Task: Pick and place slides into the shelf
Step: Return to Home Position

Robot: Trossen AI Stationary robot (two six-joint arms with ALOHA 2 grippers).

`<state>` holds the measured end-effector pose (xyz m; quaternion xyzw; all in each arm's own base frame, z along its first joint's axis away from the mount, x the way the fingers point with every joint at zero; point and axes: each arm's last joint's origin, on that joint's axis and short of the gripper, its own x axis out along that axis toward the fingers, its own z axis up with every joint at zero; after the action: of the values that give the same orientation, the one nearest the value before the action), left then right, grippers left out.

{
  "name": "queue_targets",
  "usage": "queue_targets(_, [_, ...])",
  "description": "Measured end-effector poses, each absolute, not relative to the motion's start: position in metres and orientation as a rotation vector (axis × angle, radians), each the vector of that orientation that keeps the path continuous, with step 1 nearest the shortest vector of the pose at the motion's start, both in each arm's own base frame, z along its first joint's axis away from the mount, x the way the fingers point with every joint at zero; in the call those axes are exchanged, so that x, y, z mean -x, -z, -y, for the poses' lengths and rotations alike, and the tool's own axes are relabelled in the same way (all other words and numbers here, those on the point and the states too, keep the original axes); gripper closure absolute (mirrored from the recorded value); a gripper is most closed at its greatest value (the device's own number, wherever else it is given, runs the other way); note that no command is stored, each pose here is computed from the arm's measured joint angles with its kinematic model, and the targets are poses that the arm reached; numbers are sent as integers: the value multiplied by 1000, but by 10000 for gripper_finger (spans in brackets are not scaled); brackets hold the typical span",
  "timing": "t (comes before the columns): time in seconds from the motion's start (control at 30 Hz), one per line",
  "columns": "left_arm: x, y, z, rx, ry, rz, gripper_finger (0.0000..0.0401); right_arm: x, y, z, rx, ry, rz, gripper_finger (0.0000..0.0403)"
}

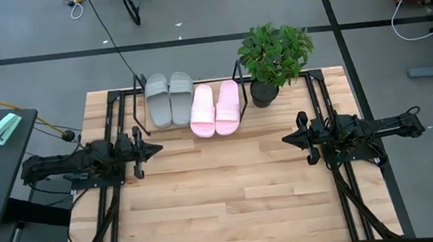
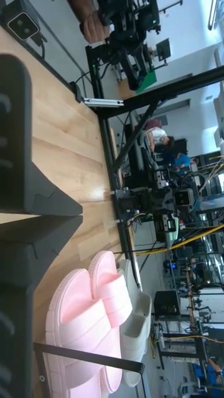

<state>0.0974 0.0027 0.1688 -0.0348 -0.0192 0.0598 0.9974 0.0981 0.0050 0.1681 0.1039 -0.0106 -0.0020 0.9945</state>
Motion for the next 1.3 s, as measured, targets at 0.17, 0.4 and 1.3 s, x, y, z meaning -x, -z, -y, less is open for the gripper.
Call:
queue_targets(0.17, [-97, -169, -2, 74, -92, 35, 394, -98, -168, -5, -208, 4, 21, 388])
queue_targets(0.4, [-98, -168, -1, 73, -47, 33, 389, -98, -168, -5, -208, -3, 19, 390])
queue_targets(1.3, [-98, -169, -1, 95, -44, 46, 378, -98, -168, -5, -208, -3, 19, 389])
